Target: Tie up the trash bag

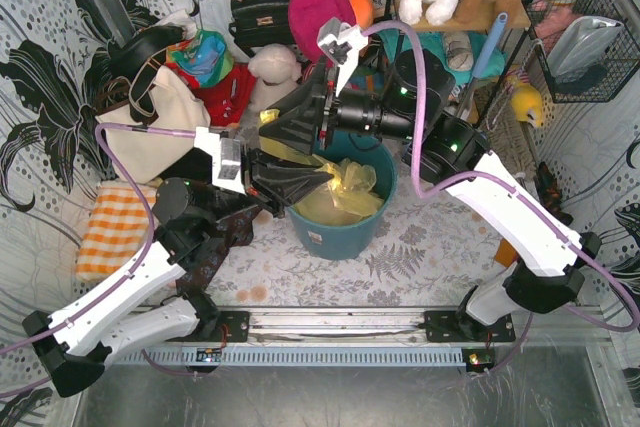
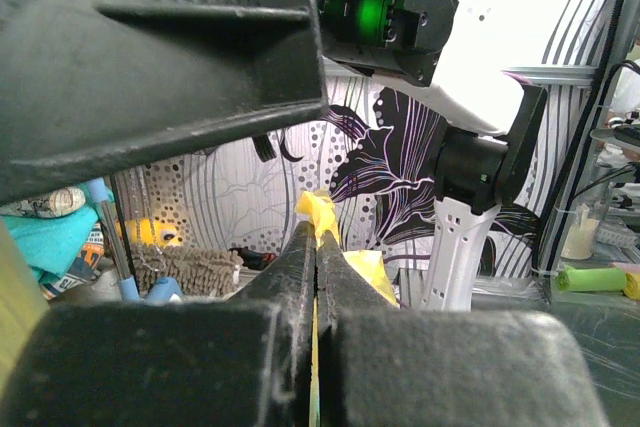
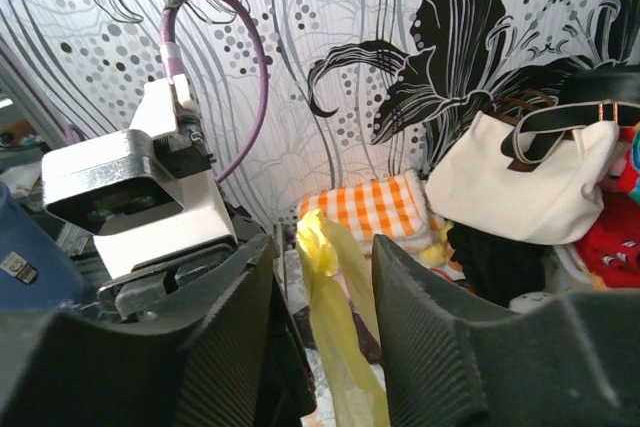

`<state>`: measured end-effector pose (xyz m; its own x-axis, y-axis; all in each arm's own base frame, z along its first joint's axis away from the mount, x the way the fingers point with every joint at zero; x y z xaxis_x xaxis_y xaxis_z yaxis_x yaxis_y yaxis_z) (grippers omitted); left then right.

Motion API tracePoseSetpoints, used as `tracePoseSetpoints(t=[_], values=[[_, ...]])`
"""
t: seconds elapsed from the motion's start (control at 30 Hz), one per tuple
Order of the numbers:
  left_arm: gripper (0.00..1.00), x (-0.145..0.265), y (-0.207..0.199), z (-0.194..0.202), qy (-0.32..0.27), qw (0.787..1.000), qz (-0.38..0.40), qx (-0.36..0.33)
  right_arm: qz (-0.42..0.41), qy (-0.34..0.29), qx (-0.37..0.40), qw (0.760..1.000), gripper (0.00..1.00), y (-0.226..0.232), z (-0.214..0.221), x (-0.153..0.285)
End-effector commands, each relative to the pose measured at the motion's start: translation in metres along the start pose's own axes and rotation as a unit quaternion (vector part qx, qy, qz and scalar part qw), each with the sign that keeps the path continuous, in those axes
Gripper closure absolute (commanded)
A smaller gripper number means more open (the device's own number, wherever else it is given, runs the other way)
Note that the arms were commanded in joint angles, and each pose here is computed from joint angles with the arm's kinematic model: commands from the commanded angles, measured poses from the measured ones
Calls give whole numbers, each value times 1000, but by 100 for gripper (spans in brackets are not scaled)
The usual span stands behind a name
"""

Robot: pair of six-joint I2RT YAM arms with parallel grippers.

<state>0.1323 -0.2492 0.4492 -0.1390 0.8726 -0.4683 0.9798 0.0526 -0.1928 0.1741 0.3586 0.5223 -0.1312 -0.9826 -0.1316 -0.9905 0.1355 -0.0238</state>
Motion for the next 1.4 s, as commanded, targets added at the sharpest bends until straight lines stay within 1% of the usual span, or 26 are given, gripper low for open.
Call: tracePoseSetpoints(t=[0.0,0.03,0.13,0.17,0.2,0.4,0.53,0.63,0.97,1.07,1.17,1.27,1.37], values=[[100,0,0,-14,-16,1000,-11,-24,17,-22,24,999,63,-3,-17,-1],[100,0,0,-14,-16,1000,-12,-25,23,-22,25,999,70,-4,-17,-1],[100,0,2,-14,-16,999,-16,-28,44,-23,26,998,93,-8,-19,2],[100,-1,4,-13,-16,999,-20,-29,50,-24,25,998,99,-9,-19,3],[100,-1,6,-13,-17,999,-24,-30,59,-24,25,998,100,-10,-20,5],[100,-6,17,-24,-33,996,-56,-58,150,-31,-6,988,100,-26,-14,21],[100,-9,29,-31,-53,992,-87,-80,223,-47,-49,972,100,-36,-2,40],[100,-11,41,-31,-58,988,-113,-87,266,-44,-73,960,100,-41,11,53],[100,-7,60,-33,-88,978,-168,-89,366,-69,-131,919,100,-48,36,96],[100,-5,66,-35,-95,973,-191,-90,377,-83,-137,912,100,-46,36,107],[100,-4,69,-35,-99,971,-200,-90,363,-102,-134,916,100,-41,38,110],[100,-4,70,-34,-98,971,-200,-87,323,-126,-118,931,100,-32,40,108],[100,-4,72,-32,-97,971,-203,-85,282,-134,-89,946,100,-22,42,105]])
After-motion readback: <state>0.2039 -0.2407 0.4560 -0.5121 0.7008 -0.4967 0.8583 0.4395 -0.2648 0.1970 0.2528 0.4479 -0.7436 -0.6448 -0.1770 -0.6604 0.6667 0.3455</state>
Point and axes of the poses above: each gripper's point midway between its finger pads, its own x axis back along the fingers, its own y axis along the line the jaws close on, z = x × y, the point moved 4 cm from there along x, back along the fingers, and after that the axes turned 12 degrees about x, right-handed, at the moved point
